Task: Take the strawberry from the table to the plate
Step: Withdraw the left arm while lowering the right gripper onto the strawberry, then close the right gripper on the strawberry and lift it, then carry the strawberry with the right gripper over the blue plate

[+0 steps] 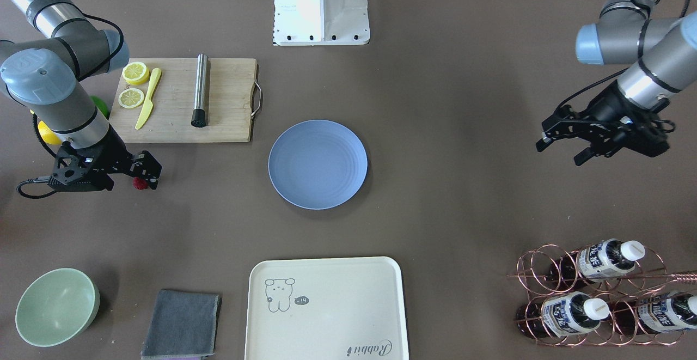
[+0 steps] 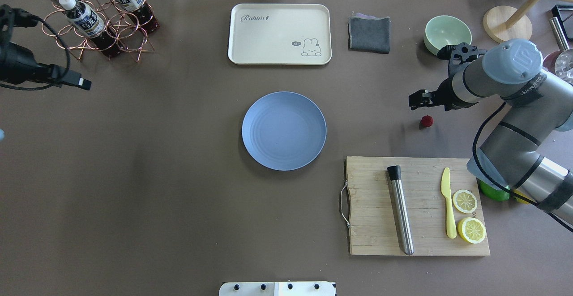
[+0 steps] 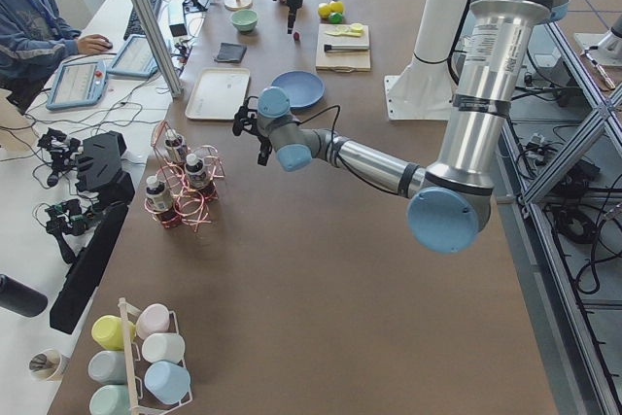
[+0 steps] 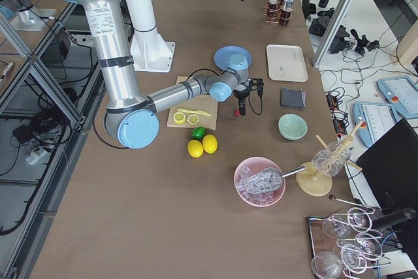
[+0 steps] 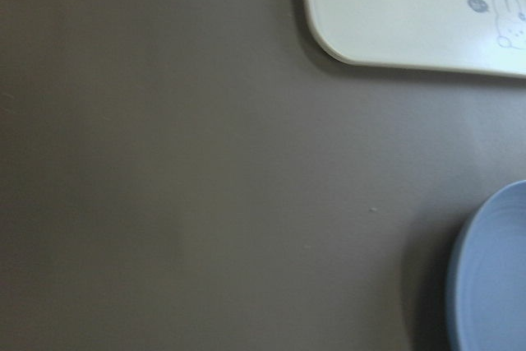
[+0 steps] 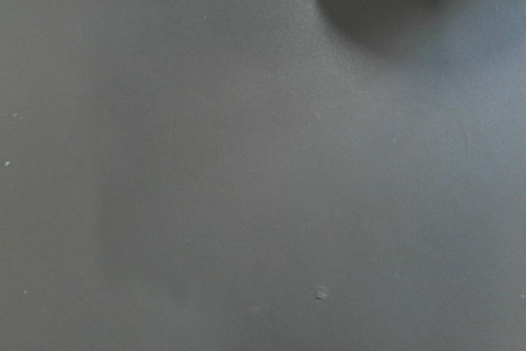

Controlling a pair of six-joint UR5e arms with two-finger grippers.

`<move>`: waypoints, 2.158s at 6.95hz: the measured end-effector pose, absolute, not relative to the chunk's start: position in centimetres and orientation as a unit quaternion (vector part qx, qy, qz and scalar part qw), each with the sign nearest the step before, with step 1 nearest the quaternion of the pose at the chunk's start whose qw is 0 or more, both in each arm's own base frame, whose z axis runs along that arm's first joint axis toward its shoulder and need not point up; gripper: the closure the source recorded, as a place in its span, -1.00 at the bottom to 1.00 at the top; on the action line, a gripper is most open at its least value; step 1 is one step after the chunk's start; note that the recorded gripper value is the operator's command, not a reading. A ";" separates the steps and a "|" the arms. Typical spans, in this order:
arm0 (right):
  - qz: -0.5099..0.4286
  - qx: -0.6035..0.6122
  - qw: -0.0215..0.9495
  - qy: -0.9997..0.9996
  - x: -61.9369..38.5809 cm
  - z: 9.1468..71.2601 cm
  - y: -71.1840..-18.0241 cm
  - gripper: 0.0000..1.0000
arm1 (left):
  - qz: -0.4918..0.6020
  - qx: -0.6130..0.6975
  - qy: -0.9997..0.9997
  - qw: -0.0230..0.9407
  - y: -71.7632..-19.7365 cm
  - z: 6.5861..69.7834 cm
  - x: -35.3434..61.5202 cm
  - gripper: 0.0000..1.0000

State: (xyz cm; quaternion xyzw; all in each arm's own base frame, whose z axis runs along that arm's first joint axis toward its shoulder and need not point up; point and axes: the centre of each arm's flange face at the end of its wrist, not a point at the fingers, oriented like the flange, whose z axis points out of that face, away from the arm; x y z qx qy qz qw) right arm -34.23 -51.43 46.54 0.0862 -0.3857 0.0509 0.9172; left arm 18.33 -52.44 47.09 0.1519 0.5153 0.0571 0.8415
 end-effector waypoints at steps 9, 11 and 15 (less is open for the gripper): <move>0.056 0.087 0.924 -0.368 -37.1 47.6 -49.7 1.00 | 0.066 0.149 0.517 0.841 -51.6 49.6 14.9 -0.98; 0.064 0.097 0.912 -0.395 -37.5 43.4 -49.7 1.00 | 0.066 0.149 0.517 0.841 -51.6 49.7 14.9 -0.98; 0.174 0.065 0.861 -0.474 -44.8 30.5 -49.0 1.00 | 0.065 0.148 0.517 0.841 -51.5 49.9 14.8 -0.98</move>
